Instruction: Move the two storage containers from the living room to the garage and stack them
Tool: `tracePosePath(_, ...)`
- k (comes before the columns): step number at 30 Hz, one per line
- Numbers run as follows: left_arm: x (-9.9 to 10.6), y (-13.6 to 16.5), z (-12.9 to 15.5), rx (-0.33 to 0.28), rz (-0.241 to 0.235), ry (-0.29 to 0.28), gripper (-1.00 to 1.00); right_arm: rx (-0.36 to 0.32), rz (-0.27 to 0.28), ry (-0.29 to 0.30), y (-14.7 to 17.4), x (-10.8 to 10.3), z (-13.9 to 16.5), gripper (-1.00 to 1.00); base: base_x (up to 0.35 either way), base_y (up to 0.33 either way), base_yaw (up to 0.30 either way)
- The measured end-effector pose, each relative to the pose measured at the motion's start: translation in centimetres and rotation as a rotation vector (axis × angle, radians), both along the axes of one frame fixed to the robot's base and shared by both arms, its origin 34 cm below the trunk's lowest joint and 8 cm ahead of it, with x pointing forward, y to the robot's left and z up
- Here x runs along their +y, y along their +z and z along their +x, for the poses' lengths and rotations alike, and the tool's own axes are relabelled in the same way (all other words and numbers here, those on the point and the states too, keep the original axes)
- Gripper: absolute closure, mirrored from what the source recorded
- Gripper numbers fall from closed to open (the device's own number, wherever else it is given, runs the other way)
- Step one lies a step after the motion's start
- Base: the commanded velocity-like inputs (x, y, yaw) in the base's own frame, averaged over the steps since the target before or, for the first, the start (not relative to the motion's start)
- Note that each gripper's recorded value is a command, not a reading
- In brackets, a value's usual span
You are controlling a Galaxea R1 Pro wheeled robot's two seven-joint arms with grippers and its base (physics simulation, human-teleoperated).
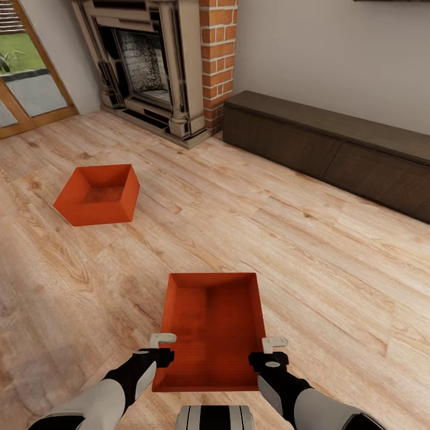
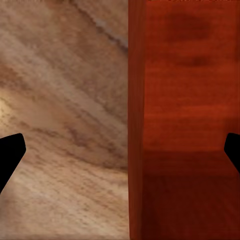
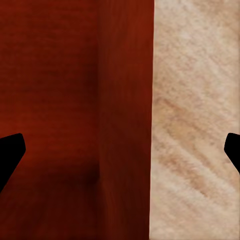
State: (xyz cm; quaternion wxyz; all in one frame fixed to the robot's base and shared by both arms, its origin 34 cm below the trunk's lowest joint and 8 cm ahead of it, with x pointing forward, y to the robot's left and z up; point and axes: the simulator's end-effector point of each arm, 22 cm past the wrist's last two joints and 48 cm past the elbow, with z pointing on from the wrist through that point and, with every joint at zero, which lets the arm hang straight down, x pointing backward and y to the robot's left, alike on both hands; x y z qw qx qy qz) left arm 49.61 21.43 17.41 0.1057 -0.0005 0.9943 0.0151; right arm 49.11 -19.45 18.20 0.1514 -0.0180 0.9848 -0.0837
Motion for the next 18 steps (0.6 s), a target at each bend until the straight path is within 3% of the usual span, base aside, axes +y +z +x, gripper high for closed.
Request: tracePosePath(18,0.09,0.01,0.05,-0.002,0.001,0.0,-1.0,0.0,-0.003,-0.002,-0.02,-0.23,-0.01,-1.0,0.0,0.0,0.0)
